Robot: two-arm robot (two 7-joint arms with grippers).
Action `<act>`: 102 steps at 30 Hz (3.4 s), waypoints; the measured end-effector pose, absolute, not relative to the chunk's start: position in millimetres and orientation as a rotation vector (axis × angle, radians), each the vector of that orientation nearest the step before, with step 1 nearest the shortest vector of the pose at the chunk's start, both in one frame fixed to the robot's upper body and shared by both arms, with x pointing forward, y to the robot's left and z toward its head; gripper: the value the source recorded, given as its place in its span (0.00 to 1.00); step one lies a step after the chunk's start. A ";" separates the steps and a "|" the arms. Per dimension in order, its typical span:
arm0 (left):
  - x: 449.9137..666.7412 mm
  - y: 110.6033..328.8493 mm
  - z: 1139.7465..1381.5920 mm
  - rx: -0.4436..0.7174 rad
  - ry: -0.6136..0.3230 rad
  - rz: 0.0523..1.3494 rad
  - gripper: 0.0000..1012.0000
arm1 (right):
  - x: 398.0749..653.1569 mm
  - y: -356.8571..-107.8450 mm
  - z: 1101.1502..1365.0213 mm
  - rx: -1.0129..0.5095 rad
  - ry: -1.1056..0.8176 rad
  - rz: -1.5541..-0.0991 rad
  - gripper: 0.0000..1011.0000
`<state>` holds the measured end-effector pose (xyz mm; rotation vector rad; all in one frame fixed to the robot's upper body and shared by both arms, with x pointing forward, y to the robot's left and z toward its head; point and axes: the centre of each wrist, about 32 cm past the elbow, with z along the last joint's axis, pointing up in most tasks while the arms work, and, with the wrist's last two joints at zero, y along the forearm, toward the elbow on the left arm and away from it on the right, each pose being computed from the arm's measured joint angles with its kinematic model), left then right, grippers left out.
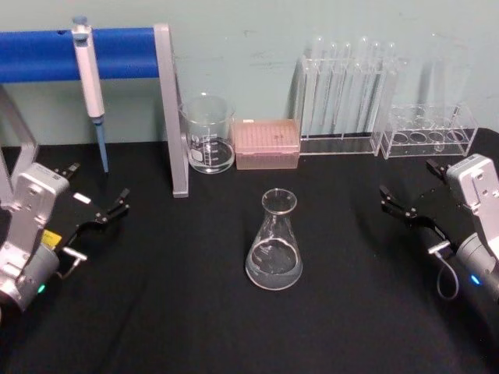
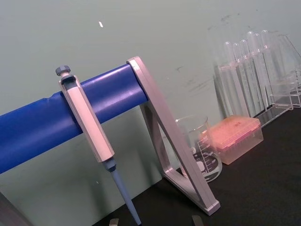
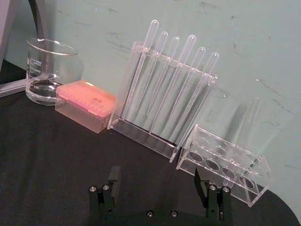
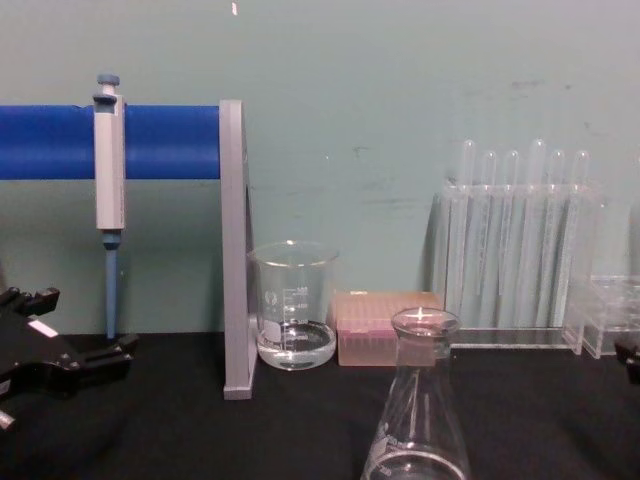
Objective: Grasp the erlenmeyer flask with one hand, shake it three times, then place it back.
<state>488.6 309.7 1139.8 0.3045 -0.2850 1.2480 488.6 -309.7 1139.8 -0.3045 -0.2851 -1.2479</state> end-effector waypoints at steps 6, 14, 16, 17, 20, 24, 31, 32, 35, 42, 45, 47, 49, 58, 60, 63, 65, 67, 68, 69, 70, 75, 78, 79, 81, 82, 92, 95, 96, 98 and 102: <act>488.6 309.7 1139.7 0.305 -0.285 1.248 0.99 | 488.6 -309.7 1139.8 -0.305 -0.285 -1.248 0.99; 488.6 309.7 1139.8 0.304 -0.285 1.248 0.99 | 488.6 -309.7 1139.8 -0.305 -0.285 -1.248 0.99; 488.6 309.7 1139.8 0.304 -0.285 1.248 0.99 | 488.6 -309.7 1139.8 -0.305 -0.285 -1.248 0.99; 488.6 309.7 1139.8 0.304 -0.285 1.248 0.99 | 488.6 -309.7 1139.8 -0.305 -0.285 -1.248 0.99; 488.6 309.7 1139.7 0.305 -0.285 1.248 0.99 | 488.6 -309.7 1139.8 -0.305 -0.285 -1.248 0.99; 488.6 309.7 1139.8 0.304 -0.285 1.248 0.99 | 488.6 -309.7 1139.8 -0.305 -0.285 -1.248 0.99; 488.6 309.7 1139.8 0.304 -0.285 1.248 0.99 | 488.8 -311.8 1140.6 -0.304 -0.280 -1.238 0.99; 488.6 309.7 1139.8 0.304 -0.285 1.248 0.99 | 488.7 -313.7 1141.7 -0.301 -0.271 -1.229 0.99; 488.6 309.7 1139.8 0.305 -0.285 1.248 0.99 | 488.0 -317.9 1145.2 -0.291 -0.247 -1.206 0.99; 488.6 309.7 1139.8 0.304 -0.285 1.248 0.99 | 483.7 -326.3 1152.5 -0.266 -0.208 -1.147 0.99; 488.6 309.7 1139.8 0.304 -0.285 1.248 0.99 | 480.3 -330.1 1157.0 -0.247 -0.195 -1.092 0.99; 488.6 309.7 1139.8 0.304 -0.285 1.248 0.99 | 478.3 -331.7 1159.8 -0.233 -0.189 -1.057 0.99; 488.6 309.7 1139.8 0.304 -0.285 1.248 0.99 | 476.9 -332.5 1161.2 -0.222 -0.184 -1.034 0.99; 488.6 309.6 1139.8 0.304 -0.285 1.248 0.99 | 473.3 -333.7 1169.5 -0.174 -0.179 -0.890 0.99; 488.6 309.7 1139.8 0.304 -0.285 1.248 0.99 | 473.7 -333.3 1170.9 -0.168 -0.181 -0.866 0.99; 488.6 309.7 1139.8 0.304 -0.285 1.248 0.99 | 475.3 -331.9 1172.8 -0.159 -0.184 -0.820 0.99; 488.6 309.7 1139.8 0.304 -0.285 1.248 0.99 | 476.7 -329.6 1173.8 -0.153 -0.186 -0.788 0.99; 488.6 309.7 1139.8 0.304 -0.285 1.248 0.99 | 477.8 -328.1 1174.4 -0.148 -0.186 -0.766 0.99; 488.6 309.7 1139.8 0.304 -0.285 1.248 0.99 | 479.0 -326.7 1174.6 -0.144 -0.185 -0.745 0.99; 488.6 309.7 1139.8 0.304 -0.285 1.248 0.99 | 479.7 -326.0 1174.5 -0.143 -0.184 -0.736 0.99; 488.6 309.7 1139.8 0.304 -0.285 1.248 0.99 | 481.3 -324.5 1174.5 -0.139 -0.181 -0.715 0.99; 488.6 309.7 1139.8 0.304 -0.285 1.248 0.99 | 485.2 -321.3 1173.4 -0.129 -0.169 -0.669 0.99; 488.6 309.7 1139.8 0.304 -0.285 1.248 0.99 | 488.4 -318.1 1172.0 -0.121 -0.160 -0.641 0.99; 488.6 309.7 1139.8 0.305 -0.285 1.248 0.99 | 489.5 -317.1 1171.7 -0.118 -0.158 -0.633 0.99; 488.6 309.7 1139.8 0.305 -0.285 1.248 0.99 | 492.3 -314.5 1170.4 -0.114 -0.149 -0.614 0.99; 488.6 309.7 1139.8 0.304 -0.285 1.248 0.99 | 493.2 -313.7 1169.9 -0.112 -0.146 -0.607 0.99; 488.6 309.7 1139.8 0.304 -0.285 1.248 0.99 | 508.3 -302.0 1165.8 -0.095 -0.116 -0.542 0.99; 488.6 309.7 1139.8 0.305 -0.285 1.248 0.99 | 511.9 -299.5 1164.9 -0.093 -0.110 -0.530 0.99; 488.6 309.7 1139.8 0.304 -0.285 1.248 0.99 | 514.4 -298.0 1164.2 -0.092 -0.104 -0.522 0.99; 488.6 309.7 1139.8 0.304 -0.285 1.248 0.99 | 516.8 -296.3 1163.8 -0.089 -0.098 -0.516 0.99; 488.6 309.7 1139.8 0.304 -0.285 1.248 0.99 | 522.1 -292.5 1161.9 -0.085 -0.085 -0.501 0.99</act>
